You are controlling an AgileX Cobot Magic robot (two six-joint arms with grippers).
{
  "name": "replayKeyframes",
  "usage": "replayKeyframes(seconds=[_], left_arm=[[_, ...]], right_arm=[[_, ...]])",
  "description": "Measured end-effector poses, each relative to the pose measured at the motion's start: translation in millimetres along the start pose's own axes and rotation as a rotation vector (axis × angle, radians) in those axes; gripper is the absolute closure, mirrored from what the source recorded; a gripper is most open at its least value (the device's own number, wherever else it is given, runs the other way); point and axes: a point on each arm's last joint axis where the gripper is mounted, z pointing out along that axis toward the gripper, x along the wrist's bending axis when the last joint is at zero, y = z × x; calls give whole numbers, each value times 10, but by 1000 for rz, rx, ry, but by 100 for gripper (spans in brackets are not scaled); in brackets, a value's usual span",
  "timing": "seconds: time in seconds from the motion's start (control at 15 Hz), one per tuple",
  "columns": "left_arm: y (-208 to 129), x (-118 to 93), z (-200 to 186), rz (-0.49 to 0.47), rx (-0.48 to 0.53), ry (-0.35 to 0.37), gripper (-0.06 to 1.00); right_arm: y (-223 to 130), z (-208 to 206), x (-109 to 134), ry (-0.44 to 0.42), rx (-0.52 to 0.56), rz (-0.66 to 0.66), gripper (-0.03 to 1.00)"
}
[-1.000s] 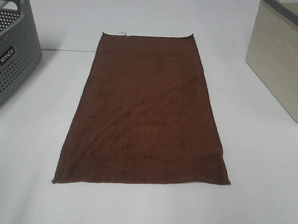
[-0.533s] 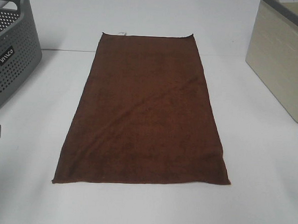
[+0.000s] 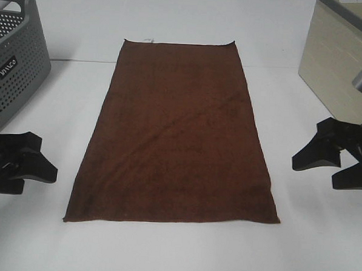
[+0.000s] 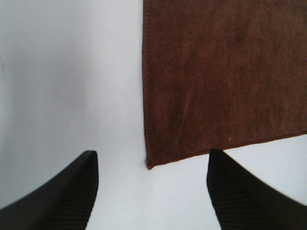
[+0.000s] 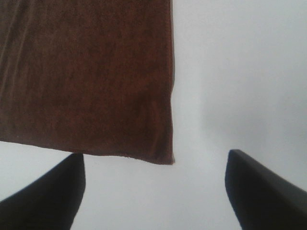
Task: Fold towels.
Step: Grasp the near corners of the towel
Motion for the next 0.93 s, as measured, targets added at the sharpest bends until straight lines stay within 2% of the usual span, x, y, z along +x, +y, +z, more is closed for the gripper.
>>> replayKeyframes(seconds=[0.27, 0.47, 0.6, 0.8, 0.93], left_arm=[[66, 42, 350, -23, 88, -79, 32], [114, 80, 519, -37, 108, -98, 32], [138, 23, 626, -13, 123, -111, 32], [187, -160, 782, 38, 142, -148, 32], [216, -197, 823, 21, 138, -164, 33]], right_arm=[[63, 337, -113, 77, 32, 20, 21], [90, 527, -197, 97, 69, 39, 21], [153, 602, -226, 98, 78, 48, 21], [225, 785, -58, 109, 123, -33, 21], [193, 923, 81, 118, 171, -79, 25]])
